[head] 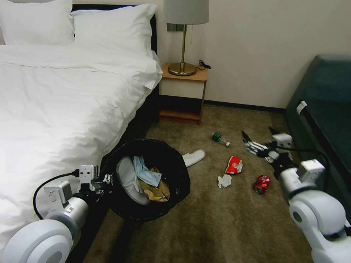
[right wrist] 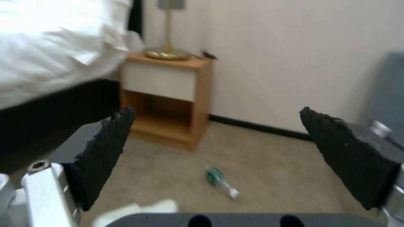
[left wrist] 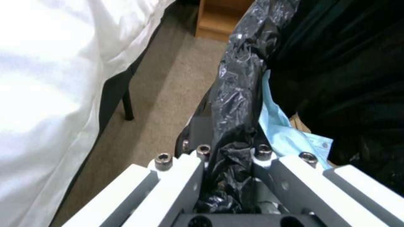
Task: Pick up the trash bin, then pick up the garbage on the floor and place it into the trash bin.
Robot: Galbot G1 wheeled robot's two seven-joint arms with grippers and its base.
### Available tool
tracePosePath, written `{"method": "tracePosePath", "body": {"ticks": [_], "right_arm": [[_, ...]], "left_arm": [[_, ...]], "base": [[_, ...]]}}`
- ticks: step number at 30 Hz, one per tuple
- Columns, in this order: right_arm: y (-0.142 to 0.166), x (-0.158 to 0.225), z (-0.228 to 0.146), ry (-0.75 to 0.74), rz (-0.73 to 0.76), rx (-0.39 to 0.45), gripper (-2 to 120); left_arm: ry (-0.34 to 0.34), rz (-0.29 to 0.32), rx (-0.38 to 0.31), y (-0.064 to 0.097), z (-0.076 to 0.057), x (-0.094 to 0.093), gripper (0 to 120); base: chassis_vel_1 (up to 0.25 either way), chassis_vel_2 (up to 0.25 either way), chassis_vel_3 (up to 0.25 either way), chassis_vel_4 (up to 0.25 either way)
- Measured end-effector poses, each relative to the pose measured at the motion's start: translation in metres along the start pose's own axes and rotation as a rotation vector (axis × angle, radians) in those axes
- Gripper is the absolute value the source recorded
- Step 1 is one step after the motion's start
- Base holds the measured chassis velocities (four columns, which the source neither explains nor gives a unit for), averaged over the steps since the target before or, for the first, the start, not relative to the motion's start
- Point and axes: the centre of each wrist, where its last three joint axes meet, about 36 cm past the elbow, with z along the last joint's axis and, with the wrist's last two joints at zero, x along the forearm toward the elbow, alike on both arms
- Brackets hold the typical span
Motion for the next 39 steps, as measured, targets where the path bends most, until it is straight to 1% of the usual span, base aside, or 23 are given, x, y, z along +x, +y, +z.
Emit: {"method": "tracePosePath", "body": {"ticks": [1,4,7,17,29,39], "right_arm": [[0.000,0.000,0.000,0.000,0.000,0.000,100],[-0.008,0.017,-0.001,-0.001,0.051,-0.012,100],[-0.010,0.021,-0.001,-0.002,0.075,-0.023,100],[-0.008,0.019,0.000,-0.010,0.088,-0.052,100],[0.000,0.020,0.004,0.005,0.085,-0.063,100],[0.007,0.021,0.004,0.016,0.070,-0.066,100]], "left_arm": [[0.000,0.000,0.000,0.000,0.000,0.000,2],[-0.002,-0.003,-0.002,0.001,-0.001,0.000,2],[-0.002,-0.002,0.001,0.000,0.000,0.000,2],[0.003,-0.002,0.002,0.000,0.001,0.000,2],[-0.001,-0.003,0.004,-0.001,0.001,0.001,2],[-0.008,-0.001,0.002,-0.002,0.000,0.004,2]], "base": [[0.000,0.000,0.000,0.000],[0.000,0.000,0.000,0.000],[0.000,0.000,0.000,0.000],[-0.011,0.010,0.017,-0.015],[-0.121,0.118,0.116,-0.128],[-0.095,0.095,0.094,-0.086]]}}
